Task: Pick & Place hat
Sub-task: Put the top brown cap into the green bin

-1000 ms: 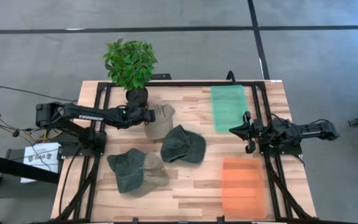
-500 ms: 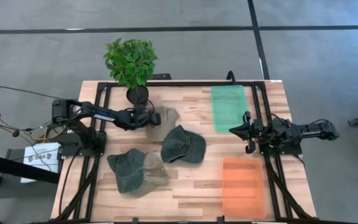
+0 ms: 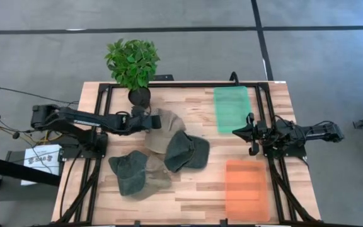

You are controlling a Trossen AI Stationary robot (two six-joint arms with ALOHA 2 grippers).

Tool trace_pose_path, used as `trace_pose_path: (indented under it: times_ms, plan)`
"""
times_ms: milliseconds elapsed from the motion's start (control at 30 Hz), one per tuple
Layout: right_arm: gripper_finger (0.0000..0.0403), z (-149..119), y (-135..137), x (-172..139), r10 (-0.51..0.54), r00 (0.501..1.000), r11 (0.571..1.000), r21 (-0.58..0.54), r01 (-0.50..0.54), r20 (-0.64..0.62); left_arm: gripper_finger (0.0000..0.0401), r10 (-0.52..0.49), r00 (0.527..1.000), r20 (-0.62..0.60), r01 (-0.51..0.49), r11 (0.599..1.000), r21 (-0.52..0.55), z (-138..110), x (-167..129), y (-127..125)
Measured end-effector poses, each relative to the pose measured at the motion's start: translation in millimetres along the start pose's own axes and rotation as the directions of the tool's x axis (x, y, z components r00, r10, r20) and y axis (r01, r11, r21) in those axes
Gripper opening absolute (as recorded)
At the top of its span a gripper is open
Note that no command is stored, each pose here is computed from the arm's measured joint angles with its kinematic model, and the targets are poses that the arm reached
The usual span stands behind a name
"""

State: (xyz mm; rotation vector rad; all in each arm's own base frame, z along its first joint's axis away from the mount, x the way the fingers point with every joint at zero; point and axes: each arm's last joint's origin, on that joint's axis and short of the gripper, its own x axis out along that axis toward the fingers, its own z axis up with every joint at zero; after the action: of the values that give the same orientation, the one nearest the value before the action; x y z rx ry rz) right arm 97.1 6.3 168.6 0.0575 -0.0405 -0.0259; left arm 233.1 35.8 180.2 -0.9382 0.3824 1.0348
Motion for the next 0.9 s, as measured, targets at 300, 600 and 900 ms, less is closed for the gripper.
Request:
trace_pose_path:
  times_ms: [300, 600, 900]
  plan:
    - [0.0, 0.2, 0.0, 0.0, 0.001, 1.0, 1.0, 0.0, -0.001, 0.002, 0.0001, 0.001, 0.976, 0.217, -0.011, 0.999, 0.046, 15.0, -58.4, -4.7]
    - [0.0, 5.0, 0.3, -0.1, 0.003, 0.999, 0.998, 0.061, -0.006, 0.051, 0.0, -0.037, 0.949, 0.314, -0.023, 0.983, 0.184, 35.6, -96.0, -33.1]
    - [0.0, 9.8, 0.5, -0.5, 0.005, 0.995, 0.998, 0.066, -0.012, 0.1, 0.0, -0.111, 0.879, 0.463, -0.012, 0.967, 0.255, 40.4, -128.5, -53.6]
